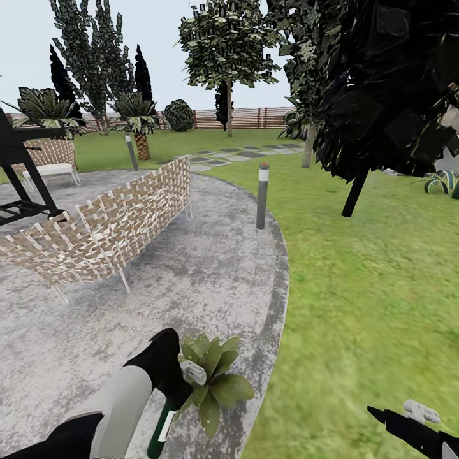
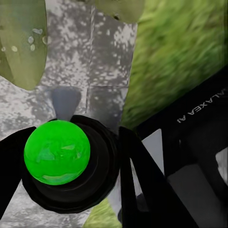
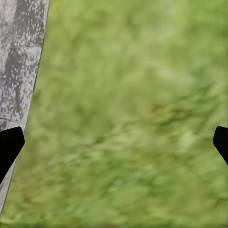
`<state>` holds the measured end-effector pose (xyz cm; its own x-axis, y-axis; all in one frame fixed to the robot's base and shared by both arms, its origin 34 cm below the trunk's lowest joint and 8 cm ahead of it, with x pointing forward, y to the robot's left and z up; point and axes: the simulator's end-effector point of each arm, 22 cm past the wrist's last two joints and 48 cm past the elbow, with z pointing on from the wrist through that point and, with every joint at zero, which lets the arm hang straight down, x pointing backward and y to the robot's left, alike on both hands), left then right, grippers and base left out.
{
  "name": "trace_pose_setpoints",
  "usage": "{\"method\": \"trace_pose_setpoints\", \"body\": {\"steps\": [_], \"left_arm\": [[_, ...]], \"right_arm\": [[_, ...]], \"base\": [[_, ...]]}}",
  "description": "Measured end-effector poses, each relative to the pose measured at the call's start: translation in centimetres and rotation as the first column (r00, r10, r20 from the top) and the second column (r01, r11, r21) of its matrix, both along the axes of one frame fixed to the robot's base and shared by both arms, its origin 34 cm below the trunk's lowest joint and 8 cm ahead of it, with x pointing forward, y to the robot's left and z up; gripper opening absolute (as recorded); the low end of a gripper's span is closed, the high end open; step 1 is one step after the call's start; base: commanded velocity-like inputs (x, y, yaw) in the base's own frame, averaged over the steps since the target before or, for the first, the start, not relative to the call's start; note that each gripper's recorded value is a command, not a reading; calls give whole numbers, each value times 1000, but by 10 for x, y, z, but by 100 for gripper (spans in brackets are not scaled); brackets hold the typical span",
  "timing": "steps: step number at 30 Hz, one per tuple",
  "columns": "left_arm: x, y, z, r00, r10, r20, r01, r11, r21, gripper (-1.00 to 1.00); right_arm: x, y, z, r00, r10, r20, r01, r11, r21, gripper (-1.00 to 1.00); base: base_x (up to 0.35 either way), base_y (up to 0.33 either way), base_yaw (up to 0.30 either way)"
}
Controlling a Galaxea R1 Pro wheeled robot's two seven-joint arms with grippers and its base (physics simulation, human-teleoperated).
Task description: Pick up the pesticide atomizer in the garden and spray insectifuge to fully cover both potted plants in the garden.
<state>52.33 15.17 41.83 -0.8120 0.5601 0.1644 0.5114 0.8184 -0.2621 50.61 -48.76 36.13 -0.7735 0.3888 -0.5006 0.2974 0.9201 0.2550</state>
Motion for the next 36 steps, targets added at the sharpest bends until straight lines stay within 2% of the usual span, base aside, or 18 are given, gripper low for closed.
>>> {"method": "trace_pose_setpoints", "body": {"steps": [2,3,5,10,12,17,19,20,23,24,28,36], "left_arm": [[5,-6,7,1000,3,-3,-3,1000,-27,-100],[17,-14,19,1000,7,3,-7,998,-59,-100],[30,-20,32,1000,8,15,-7,996,-84,-100],[38,-21,38,1000,5,23,-3,996,-92,-100],[53,-21,49,999,4,51,1,996,-93,-100],[69,-20,61,997,-6,79,12,997,-82,-100],[67,-15,59,996,-50,77,53,998,-44,-100],[62,-14,57,995,-73,64,75,997,-29,-100],[32,-11,47,986,-166,-31,167,986,3,-100],[28,-11,47,983,-177,-43,177,984,3,-100],[26,-11,47,981,-185,-53,186,983,4,-100],[25,-10,46,981,-185,-56,186,983,6,-100]], "right_arm": [[0,0,0,1000,0,0,0,1000,0,100],[0,0,0,1000,0,0,0,1000,0,100],[0,0,0,1000,0,0,0,1000,0,100],[0,0,0,1000,0,0,0,1000,0,100],[0,0,0,1000,-1,1,1,1000,0,100],[0,0,0,1000,-1,1,1,1000,0,100],[0,0,0,1000,-1,0,1,1000,1,100],[0,0,0,1000,-1,0,1,1000,1,100],[0,0,0,1000,0,0,0,1000,0,100],[0,0,0,1000,0,0,0,1000,0,100],[0,0,0,1000,0,0,0,1000,0,100],[0,0,0,1000,0,0,0,1000,0,100]], "base": [[0,0,0],[0,0,0],[0,0,0],[0,0,0],[0,0,0],[0,0,0],[0,0,0],[0,0,45],[0,0,205],[0,0,266],[2,0,208],[180,0,21]]}}
